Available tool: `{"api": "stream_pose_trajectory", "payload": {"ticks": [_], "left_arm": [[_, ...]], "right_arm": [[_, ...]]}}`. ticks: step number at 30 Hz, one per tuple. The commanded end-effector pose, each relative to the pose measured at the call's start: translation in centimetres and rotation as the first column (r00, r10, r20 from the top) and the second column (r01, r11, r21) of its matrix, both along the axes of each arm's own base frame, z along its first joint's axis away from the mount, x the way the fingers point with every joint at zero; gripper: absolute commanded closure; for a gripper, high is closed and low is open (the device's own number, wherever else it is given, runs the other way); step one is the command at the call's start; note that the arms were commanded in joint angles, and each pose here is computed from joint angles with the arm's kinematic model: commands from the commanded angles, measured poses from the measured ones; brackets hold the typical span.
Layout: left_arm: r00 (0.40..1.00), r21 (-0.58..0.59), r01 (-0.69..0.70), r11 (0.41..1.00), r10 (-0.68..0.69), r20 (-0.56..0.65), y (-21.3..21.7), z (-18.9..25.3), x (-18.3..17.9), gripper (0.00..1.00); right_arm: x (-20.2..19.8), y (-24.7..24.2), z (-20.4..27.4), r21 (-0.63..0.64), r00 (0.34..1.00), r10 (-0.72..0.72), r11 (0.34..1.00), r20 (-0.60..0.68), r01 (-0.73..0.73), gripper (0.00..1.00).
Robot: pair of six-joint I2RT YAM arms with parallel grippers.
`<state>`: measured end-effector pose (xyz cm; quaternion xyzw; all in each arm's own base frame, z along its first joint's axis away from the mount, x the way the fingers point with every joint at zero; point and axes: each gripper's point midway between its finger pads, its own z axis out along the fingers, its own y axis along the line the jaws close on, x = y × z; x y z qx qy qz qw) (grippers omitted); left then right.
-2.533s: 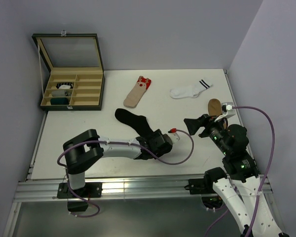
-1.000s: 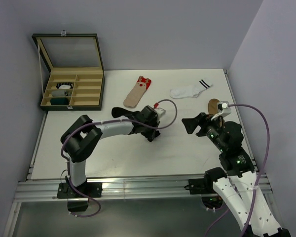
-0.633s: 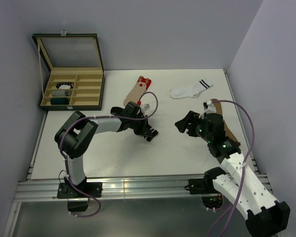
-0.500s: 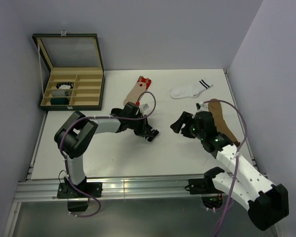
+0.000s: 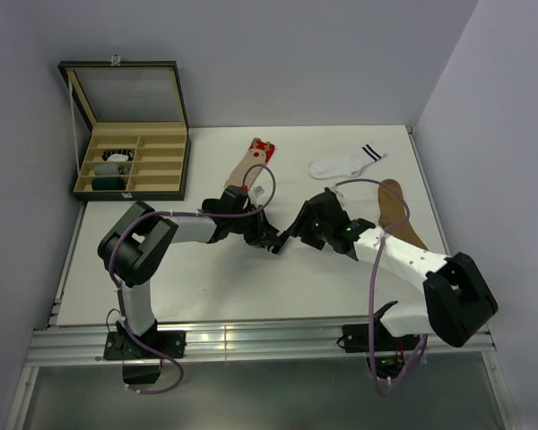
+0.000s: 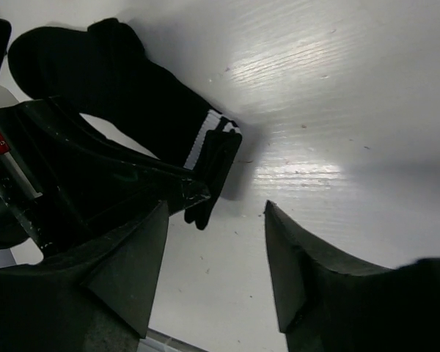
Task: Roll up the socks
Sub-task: Roll the sock at the center of the board.
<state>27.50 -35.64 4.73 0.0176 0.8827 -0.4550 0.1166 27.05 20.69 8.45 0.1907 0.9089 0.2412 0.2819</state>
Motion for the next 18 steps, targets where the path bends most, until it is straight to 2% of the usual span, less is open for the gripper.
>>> {"api": "stream_pose_trajectory", "payload": {"ticks": [1, 7, 18], "left_arm": [[0.999, -0.034, -0.027, 0.999, 0.026, -0.018, 0.0, 0.2, 0.4, 1.0], [0.997, -0.023, -0.064, 0.998, 0.063, -0.054, 0.6, -0.8, 0.5, 1.0], [0.992, 0.004, -0.089, 0.996, 0.089, -0.087, 1.4, -1.9, 0.6, 1.0]], "right_arm": [[2.0, 2.0, 1.2, 0.044, 0.998, -0.052, 0.998, 0.044, 0.05, 0.42], [2.8, 3.2, -0.1, 0.056, 0.997, -0.074, 0.996, 0.033, 0.072, 0.57], [3.9, 4.4, -1.7, 0.049, 0.998, -0.06, 0.997, 0.013, 0.059, 0.72]]}}
